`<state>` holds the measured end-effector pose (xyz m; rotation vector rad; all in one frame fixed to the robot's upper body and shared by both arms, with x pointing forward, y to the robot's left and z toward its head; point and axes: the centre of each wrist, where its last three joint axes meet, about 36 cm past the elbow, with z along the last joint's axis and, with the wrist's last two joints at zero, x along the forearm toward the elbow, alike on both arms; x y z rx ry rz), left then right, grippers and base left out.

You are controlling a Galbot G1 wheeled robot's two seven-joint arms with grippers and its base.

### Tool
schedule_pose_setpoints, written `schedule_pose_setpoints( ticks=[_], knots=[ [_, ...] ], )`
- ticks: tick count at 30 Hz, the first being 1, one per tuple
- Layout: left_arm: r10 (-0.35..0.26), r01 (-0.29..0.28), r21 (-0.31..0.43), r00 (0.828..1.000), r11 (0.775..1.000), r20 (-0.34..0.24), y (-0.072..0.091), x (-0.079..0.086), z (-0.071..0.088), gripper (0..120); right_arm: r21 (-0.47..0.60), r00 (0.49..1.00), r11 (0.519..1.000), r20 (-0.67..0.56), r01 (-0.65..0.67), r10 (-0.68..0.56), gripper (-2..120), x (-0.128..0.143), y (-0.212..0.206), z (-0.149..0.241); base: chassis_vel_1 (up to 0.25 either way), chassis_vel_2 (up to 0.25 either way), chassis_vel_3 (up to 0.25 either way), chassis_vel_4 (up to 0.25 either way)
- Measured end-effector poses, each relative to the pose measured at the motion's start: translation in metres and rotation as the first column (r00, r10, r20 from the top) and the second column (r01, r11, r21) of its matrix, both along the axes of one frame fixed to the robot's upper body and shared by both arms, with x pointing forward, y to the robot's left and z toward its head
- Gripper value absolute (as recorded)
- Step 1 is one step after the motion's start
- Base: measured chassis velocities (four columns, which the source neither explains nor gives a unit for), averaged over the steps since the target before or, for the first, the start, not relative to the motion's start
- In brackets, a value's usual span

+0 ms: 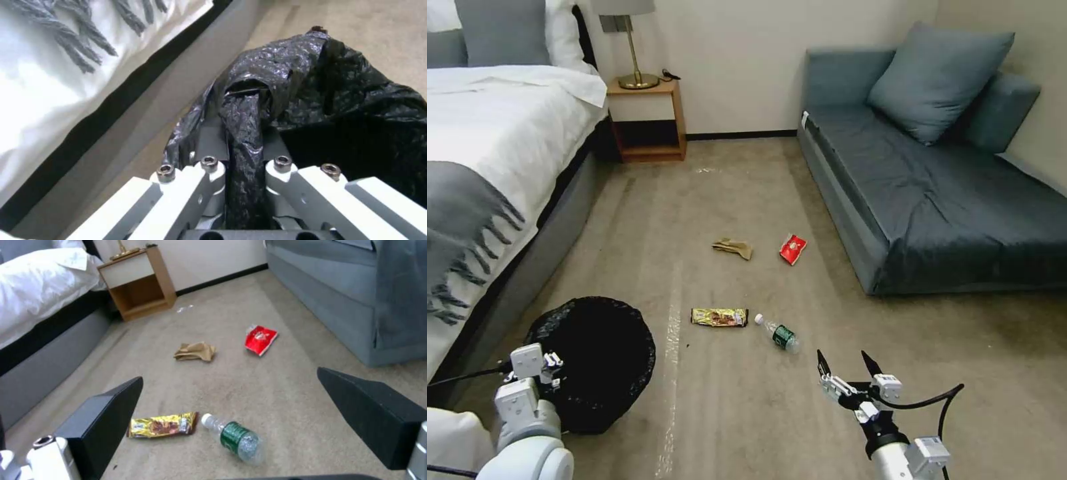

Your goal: Pick up the trash bin, then pick up the garbage on the floor and place it into the trash bin.

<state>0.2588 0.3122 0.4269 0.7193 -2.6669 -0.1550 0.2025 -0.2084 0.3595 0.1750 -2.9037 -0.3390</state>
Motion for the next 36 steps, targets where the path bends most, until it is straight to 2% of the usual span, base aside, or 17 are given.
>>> schedule_pose_setpoints(
  ticks=[36],
  knots=[
    [0.016,-0.016,-0.001,1.000,1.000,0.006,-0.0012,-0.0052,-0.0054,6,-0.015,1.000,1.000,0.007,-0.012,0.012,100,-0.0033,0.0015,-0.0030,-0.054,0.050,0.052,-0.057]
  ],
)
